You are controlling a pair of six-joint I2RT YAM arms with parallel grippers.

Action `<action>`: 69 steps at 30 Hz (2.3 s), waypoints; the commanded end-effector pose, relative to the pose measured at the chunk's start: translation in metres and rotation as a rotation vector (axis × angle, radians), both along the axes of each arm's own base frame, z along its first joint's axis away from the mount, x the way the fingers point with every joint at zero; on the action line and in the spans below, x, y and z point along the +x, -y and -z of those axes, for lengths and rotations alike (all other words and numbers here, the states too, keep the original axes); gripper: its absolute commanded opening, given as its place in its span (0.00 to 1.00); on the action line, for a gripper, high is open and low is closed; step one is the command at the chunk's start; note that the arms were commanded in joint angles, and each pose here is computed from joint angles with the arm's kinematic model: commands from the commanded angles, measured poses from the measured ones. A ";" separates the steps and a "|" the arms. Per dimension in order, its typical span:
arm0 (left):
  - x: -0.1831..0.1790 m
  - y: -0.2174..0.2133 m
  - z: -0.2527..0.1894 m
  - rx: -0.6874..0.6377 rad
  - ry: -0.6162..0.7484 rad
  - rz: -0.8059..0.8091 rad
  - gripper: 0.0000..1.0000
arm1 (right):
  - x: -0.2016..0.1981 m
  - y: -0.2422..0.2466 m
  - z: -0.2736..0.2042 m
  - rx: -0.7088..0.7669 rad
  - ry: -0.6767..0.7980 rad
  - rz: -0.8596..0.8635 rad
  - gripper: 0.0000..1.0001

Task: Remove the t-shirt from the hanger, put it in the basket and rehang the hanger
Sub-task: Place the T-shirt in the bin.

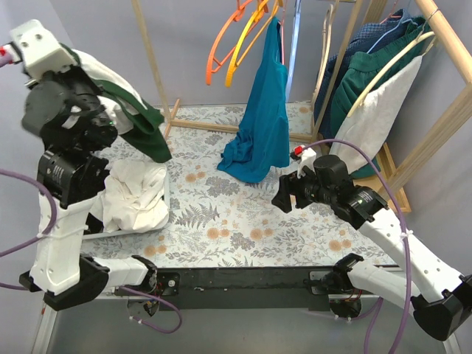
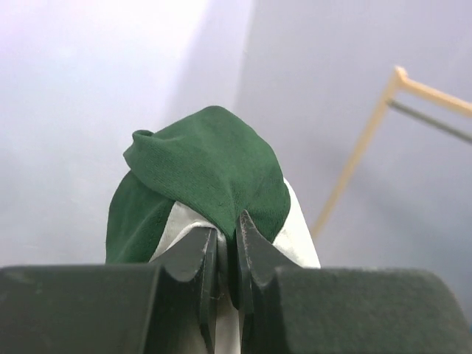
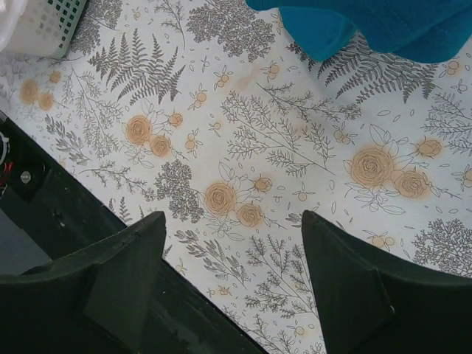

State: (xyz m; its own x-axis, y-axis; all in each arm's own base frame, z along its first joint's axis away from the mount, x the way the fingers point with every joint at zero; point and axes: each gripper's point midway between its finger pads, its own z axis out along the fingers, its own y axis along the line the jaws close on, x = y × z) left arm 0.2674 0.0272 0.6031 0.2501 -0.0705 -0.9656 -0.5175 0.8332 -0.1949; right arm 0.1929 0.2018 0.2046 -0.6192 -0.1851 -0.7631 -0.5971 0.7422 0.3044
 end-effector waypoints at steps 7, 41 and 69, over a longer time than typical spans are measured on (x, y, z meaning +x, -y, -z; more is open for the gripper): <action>-0.084 -0.061 -0.024 -0.019 0.068 -0.210 0.00 | 0.011 -0.027 -0.034 0.093 0.027 -0.070 0.79; 0.027 -0.063 0.301 -0.302 -0.430 0.007 0.00 | -0.009 -0.011 -0.024 0.083 0.027 -0.068 0.78; -0.016 -0.112 0.466 -0.861 -0.474 -0.329 0.84 | -0.014 0.011 -0.049 0.115 0.103 0.031 0.80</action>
State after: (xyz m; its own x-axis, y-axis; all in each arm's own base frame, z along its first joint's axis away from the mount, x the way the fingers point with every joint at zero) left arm 0.2668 0.1510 0.1288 0.0397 -0.7611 -0.6474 -0.8611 0.3025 -0.4085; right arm 0.1763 0.1983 0.2503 -0.5295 -0.1023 -0.8421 -0.6490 0.6881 0.3245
